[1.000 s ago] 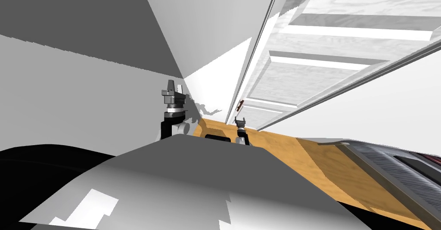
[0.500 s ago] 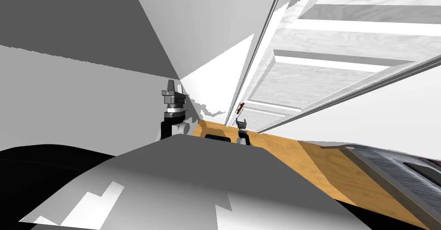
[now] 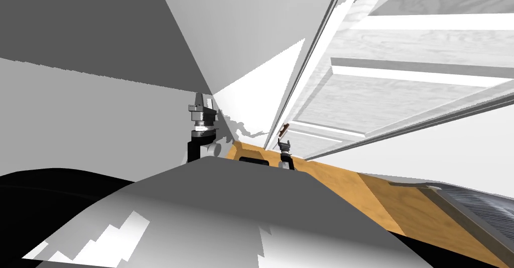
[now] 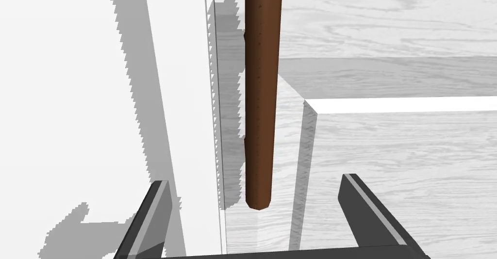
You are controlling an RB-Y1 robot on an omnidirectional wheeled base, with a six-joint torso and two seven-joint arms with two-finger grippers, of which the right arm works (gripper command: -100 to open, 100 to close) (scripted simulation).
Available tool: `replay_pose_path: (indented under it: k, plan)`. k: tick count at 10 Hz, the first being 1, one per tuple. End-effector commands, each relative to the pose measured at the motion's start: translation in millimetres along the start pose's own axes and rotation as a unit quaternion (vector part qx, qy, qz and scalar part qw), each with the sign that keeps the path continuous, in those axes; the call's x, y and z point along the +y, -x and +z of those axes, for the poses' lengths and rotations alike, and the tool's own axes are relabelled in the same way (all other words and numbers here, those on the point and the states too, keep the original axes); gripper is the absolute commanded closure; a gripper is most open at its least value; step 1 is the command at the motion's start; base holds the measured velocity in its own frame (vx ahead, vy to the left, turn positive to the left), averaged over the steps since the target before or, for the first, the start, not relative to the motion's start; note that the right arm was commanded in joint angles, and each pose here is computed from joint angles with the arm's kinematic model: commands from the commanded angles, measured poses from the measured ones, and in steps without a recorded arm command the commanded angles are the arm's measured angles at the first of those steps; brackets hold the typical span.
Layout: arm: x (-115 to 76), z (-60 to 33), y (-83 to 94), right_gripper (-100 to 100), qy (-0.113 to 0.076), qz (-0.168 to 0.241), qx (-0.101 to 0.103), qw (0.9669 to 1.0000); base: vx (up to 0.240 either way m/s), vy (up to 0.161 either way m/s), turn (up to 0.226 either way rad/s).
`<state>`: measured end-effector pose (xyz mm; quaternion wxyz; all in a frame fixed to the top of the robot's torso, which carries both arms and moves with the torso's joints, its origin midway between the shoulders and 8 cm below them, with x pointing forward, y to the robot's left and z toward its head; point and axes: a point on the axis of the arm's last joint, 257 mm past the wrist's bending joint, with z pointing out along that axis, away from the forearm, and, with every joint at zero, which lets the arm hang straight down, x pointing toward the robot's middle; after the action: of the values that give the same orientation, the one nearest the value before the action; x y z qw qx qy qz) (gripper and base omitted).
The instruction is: Pull the door open
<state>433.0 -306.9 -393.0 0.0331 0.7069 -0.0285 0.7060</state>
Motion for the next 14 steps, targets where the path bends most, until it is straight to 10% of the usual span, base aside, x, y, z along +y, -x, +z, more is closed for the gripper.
replay_pose_path:
  k: [1,6,9,10,14]
  plan:
    - [26.2,-6.6,1.1,-100,0.014,0.002,-0.001,0.9999,0.169,0.151,0.186]
    - [98.4,-19.8,0.2,-100,0.054,0.001,0.0,0.9985,0.197,0.016,0.153]
    - [96.9,-26.2,5.4,-100,0.053,0.002,-0.006,0.9986,0.06,-0.012,0.034]
    - [96.9,-26.2,5.4,100,0.053,0.002,-0.006,0.9986,-0.009,0.007,0.007]
    - [96.9,-26.2,5.4,100,0.053,0.002,-0.006,0.9986,0.001,-0.009,-0.009]
